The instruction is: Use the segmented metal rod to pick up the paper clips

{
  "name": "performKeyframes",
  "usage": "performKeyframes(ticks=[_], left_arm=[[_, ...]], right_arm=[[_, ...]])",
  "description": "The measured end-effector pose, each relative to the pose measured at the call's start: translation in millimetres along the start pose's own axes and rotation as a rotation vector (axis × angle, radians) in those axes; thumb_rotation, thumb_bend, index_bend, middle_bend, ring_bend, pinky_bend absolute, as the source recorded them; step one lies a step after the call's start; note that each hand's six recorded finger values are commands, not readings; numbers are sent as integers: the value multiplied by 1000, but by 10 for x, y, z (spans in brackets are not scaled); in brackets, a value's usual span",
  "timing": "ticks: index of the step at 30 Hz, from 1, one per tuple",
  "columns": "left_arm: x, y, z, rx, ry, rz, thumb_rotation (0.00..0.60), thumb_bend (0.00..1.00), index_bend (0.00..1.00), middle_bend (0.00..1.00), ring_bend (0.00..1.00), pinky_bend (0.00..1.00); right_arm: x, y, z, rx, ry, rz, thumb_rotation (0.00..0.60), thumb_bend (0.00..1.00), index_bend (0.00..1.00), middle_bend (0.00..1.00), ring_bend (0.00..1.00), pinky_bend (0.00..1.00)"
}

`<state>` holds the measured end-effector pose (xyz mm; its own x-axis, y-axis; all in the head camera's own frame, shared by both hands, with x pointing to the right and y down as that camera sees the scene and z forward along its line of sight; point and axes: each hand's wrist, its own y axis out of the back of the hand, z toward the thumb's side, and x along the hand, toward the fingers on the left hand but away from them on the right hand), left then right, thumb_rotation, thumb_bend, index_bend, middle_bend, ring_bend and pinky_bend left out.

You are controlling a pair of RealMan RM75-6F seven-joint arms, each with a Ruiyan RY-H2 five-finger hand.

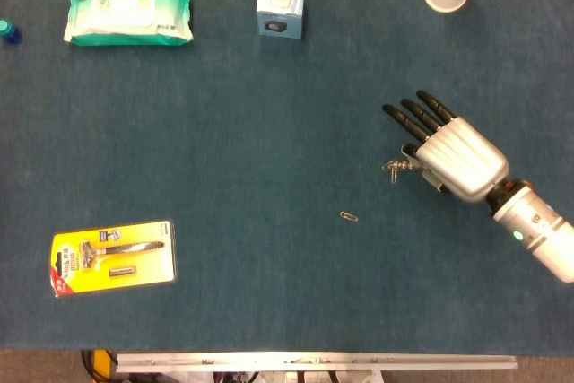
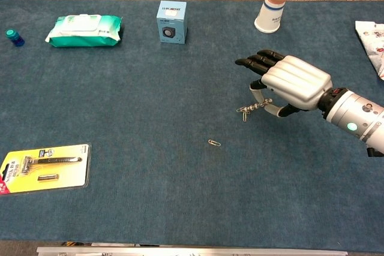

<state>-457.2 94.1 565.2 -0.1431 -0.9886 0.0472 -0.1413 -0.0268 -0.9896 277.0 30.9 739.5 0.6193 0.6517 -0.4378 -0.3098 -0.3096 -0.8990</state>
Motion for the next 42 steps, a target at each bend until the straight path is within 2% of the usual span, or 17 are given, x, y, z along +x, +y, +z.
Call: performKeyframes(ticks=[10, 19, 26, 42], left_arm=[[5, -12, -2, 3, -2, -6, 600, 255, 543, 462, 384, 609], [6, -39, 25, 9, -9, -13, 600, 255, 543, 462, 384, 609], [8, -58, 40, 12, -13, -19, 600, 255, 543, 462, 384, 609], [12, -54, 31, 9, -10, -18, 600, 255, 545, 462, 383, 609]], right_arm=[[53, 39, -38, -1, -12, -15, 600, 304, 619, 32, 0, 11], [243, 95, -190, -7, -56, -38, 600, 305, 619, 34, 0, 11], [331, 41, -298, -24, -88, -29, 600, 305, 619, 34, 0, 11], [312, -122, -410, -53, -124, 12, 600, 303, 619, 33, 0, 11]])
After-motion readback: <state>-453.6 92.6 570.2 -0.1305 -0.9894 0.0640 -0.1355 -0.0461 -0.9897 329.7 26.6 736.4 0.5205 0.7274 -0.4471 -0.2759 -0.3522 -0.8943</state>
